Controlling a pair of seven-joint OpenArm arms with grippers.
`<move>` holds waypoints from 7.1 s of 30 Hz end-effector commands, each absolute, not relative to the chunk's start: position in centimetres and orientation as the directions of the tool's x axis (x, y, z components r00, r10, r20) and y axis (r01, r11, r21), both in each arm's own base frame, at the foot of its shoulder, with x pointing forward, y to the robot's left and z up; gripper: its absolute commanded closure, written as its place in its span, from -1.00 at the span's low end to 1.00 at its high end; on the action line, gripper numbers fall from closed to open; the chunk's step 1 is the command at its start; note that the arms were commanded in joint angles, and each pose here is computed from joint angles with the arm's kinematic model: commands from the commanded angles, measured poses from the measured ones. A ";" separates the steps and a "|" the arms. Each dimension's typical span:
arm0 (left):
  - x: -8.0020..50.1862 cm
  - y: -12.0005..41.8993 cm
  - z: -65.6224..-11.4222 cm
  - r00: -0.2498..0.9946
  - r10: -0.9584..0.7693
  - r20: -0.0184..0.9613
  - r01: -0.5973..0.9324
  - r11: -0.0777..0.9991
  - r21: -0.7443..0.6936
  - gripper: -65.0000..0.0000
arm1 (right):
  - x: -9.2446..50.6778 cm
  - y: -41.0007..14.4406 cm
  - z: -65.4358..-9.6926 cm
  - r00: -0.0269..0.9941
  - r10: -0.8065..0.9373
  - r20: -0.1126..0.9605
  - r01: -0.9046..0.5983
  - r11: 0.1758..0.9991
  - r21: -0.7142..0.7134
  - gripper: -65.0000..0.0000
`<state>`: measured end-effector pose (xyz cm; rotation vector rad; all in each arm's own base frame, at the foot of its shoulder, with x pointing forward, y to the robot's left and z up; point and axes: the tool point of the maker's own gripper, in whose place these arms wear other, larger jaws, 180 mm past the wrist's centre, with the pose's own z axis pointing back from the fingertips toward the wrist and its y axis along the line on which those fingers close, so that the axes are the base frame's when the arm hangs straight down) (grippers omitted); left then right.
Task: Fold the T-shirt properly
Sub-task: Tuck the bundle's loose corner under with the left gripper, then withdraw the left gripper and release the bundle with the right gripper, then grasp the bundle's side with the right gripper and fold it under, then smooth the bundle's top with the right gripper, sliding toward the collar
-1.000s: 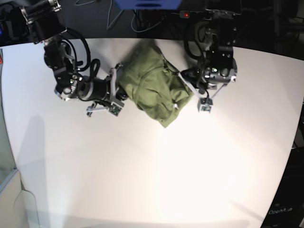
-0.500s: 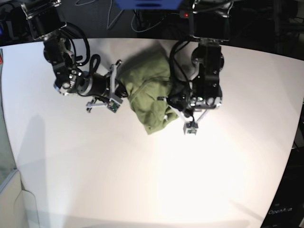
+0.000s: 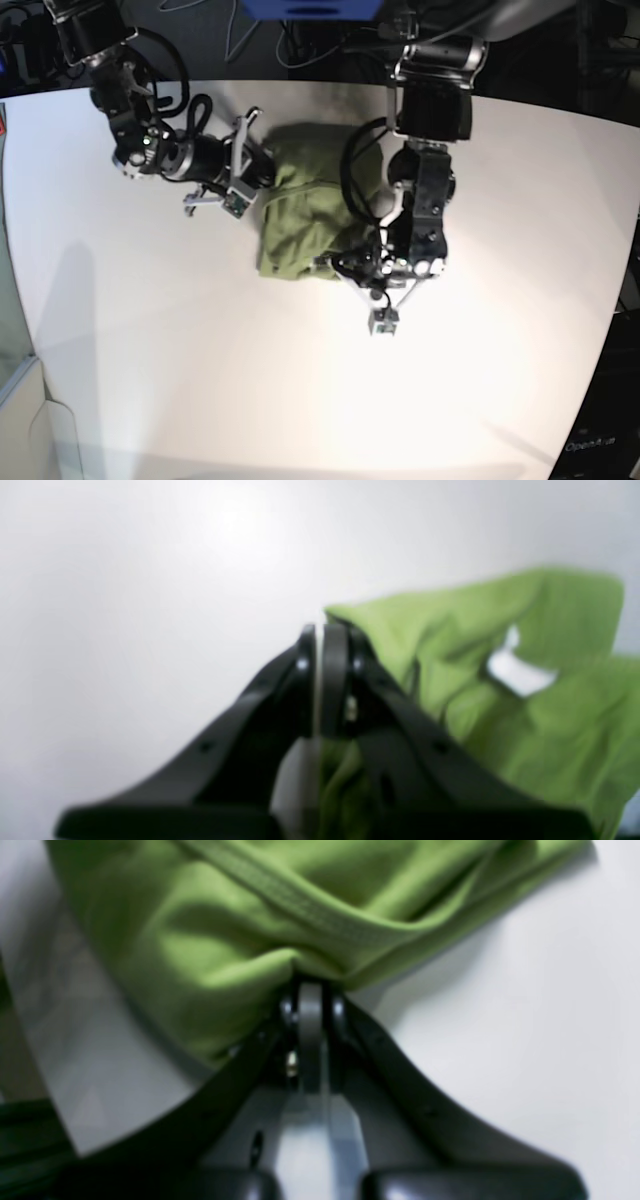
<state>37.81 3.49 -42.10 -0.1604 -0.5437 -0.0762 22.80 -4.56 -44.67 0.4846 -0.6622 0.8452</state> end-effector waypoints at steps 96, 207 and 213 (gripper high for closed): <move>21.4 27.7 -37.5 0.881 -0.144 0.451 0.022 0.964 0.264 0.93 | 22.1 -9.0 -36.0 0.437 0.448 0.780 -0.658 0.750 -0.062 0.98; 19.5 26.7 -38.9 0.902 -0.128 0.413 0.033 0.973 0.230 0.93 | 32.8 5.9 -32.9 0.118 0.648 0.752 -0.896 0.396 -0.201 0.00; 19.4 26.7 -39.0 0.903 -0.128 0.410 0.034 0.973 0.229 0.93 | 31.3 3.0 -35.6 0.167 0.691 0.704 -0.898 0.401 -0.181 0.24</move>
